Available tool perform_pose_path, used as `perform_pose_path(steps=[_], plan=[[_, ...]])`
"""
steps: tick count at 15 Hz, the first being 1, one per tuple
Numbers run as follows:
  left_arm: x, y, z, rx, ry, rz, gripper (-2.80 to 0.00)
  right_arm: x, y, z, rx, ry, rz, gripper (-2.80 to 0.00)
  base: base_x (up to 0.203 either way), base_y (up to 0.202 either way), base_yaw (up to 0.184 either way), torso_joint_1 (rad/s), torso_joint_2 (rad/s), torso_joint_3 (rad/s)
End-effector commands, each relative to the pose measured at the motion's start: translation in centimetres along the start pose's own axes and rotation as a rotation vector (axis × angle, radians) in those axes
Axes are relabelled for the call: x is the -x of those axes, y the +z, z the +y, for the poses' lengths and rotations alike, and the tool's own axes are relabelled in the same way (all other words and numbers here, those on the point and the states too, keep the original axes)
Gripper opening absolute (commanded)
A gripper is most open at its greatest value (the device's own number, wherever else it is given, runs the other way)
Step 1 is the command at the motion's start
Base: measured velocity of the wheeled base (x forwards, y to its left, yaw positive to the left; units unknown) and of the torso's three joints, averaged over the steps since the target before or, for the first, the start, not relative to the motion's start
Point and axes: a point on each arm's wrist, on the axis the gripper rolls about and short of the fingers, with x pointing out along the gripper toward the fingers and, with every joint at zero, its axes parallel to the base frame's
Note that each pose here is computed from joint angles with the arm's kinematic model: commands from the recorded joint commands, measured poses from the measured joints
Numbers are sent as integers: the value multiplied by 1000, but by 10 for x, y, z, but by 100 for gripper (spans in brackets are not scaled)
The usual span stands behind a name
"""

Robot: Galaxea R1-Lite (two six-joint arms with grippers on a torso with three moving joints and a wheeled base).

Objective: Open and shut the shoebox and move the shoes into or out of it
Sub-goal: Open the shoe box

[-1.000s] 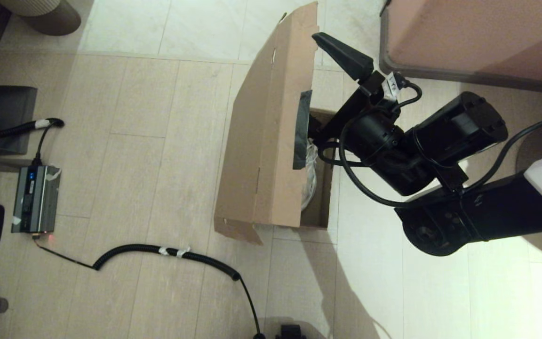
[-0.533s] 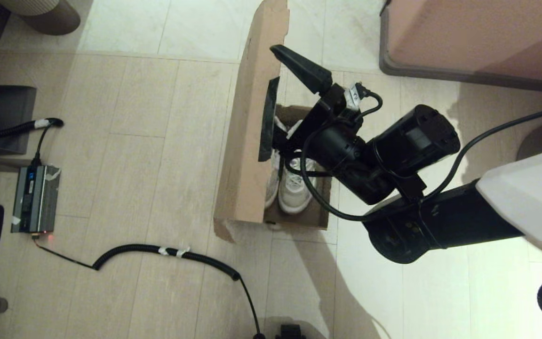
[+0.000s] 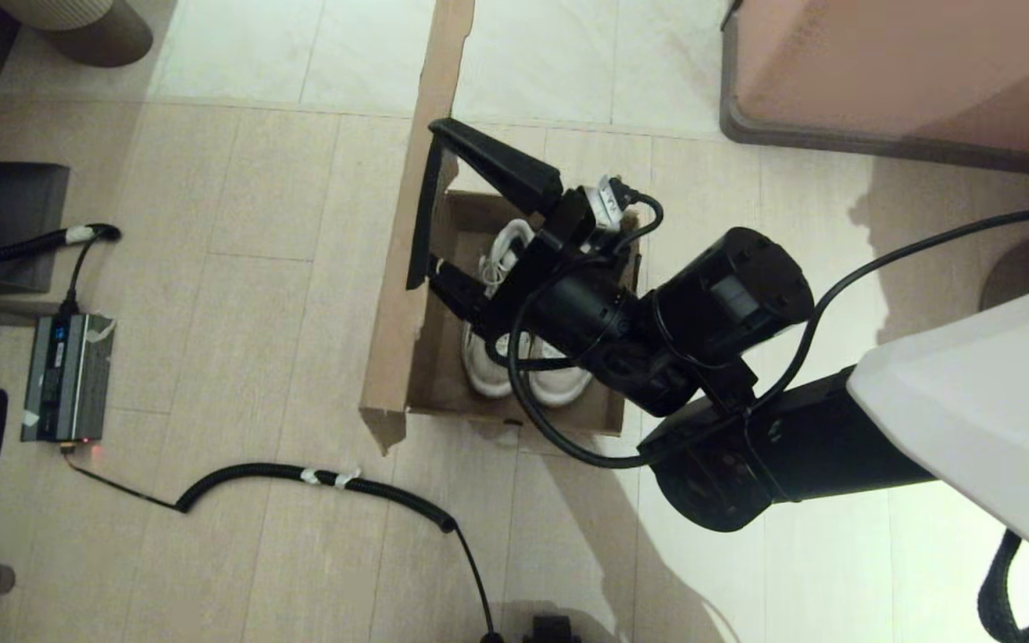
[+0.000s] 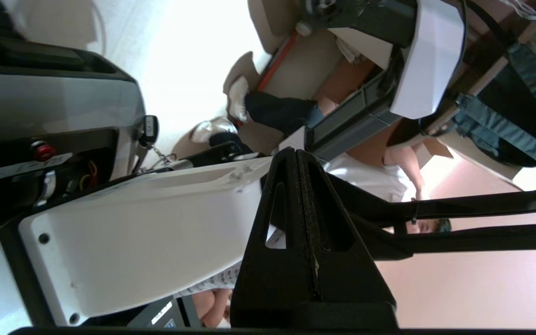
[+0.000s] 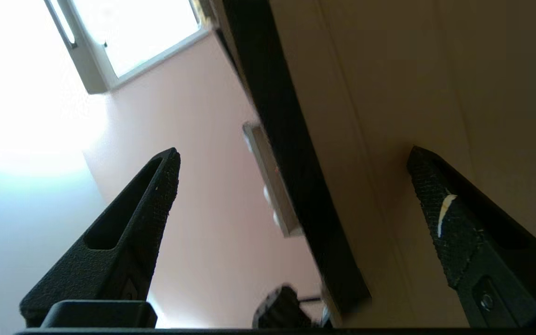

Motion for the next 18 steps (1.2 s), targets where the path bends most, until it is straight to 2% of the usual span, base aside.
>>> perform_pose_path(steps=[1,3,5,8,9,10,11,13,14,16,18], plan=[[-12,9,3,22,7,30,-280,-3,-8,-7,-22,2,26,0,0,0,0,0,0,0],[-19,16,3,42,3,29,-280,-7,-21,-17,-39,-7,50,0,0,0,0,0,0,0],[-23,17,8,30,-12,19,-280,-10,-34,-31,-44,-21,78,0,0,0,0,0,0,0],[-25,16,12,-36,-62,-25,-280,-13,-54,-50,-40,-41,113,0,0,0,0,0,0,0],[-24,17,12,-59,-57,-65,-280,-15,-57,-53,-29,-39,116,0,0,0,0,0,0,0],[-24,18,12,-110,-38,-103,-280,-15,-60,-56,-29,-40,121,0,0,0,0,0,0,0],[-25,19,14,-201,-11,-122,-280,-16,-61,-58,-28,-40,123,0,0,0,0,0,0,0],[-33,22,24,-436,77,-122,-280,-19,-61,-64,15,-28,121,0,0,0,0,0,0,0],[-41,27,31,-515,145,-109,-280,-22,-61,-67,40,-15,119,0,0,0,0,0,0,0],[-58,39,41,-590,239,-90,-280,-27,-64,-70,47,-3,124,0,0,0,0,0,0,0],[-75,56,46,-632,286,-131,-280,-27,-66,-77,43,-8,128,0,0,0,0,0,0,0]])
